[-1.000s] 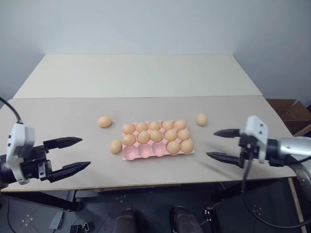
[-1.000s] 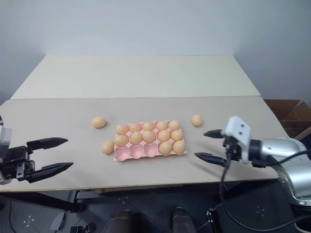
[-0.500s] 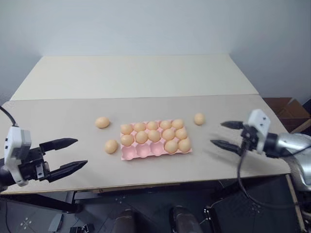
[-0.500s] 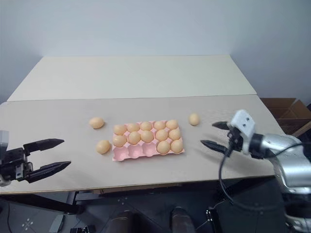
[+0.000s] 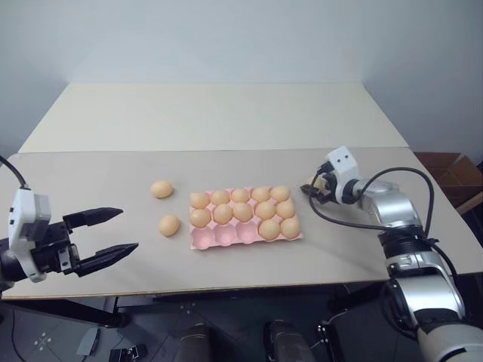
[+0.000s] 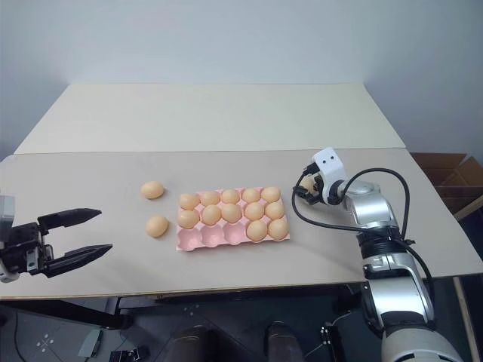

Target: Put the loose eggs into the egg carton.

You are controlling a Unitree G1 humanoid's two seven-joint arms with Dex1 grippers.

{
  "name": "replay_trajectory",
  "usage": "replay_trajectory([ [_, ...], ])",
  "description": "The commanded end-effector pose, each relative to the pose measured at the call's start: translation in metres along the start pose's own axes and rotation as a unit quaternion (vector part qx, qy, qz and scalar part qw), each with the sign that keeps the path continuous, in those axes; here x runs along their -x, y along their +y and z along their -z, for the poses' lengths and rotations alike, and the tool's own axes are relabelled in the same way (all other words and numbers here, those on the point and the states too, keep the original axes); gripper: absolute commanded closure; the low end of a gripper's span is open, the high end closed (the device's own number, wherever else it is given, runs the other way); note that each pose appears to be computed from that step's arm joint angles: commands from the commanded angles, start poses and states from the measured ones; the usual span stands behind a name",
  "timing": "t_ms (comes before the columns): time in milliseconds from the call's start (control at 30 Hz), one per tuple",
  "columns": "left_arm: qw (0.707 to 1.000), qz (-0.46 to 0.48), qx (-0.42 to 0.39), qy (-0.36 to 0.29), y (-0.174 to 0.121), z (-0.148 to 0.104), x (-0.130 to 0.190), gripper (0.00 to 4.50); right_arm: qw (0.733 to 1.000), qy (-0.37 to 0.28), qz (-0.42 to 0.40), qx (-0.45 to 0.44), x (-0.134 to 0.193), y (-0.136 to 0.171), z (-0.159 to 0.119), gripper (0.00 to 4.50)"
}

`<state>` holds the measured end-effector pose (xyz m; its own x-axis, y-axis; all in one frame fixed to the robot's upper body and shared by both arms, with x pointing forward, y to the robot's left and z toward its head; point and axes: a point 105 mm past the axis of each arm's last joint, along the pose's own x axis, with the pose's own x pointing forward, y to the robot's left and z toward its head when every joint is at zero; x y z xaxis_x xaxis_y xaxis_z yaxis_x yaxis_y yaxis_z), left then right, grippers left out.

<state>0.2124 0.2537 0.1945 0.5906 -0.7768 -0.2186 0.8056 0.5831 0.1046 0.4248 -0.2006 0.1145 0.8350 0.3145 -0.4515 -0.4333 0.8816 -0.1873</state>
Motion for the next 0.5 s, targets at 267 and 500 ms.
replay_trajectory([
  [267, 1.000, -0.002, -0.026, -0.002, -0.004, -0.010, 0.004, 0.00, 0.989, -0.128, -0.058, 0.049, 0.046, 0.035, -0.060, 2.62],
  [500, 1.000, 0.011, -0.022, -0.003, -0.007, -0.009, -0.002, 0.00, 0.960, -0.154, -0.213, 0.099, 0.082, 0.134, -0.065, 2.62],
])
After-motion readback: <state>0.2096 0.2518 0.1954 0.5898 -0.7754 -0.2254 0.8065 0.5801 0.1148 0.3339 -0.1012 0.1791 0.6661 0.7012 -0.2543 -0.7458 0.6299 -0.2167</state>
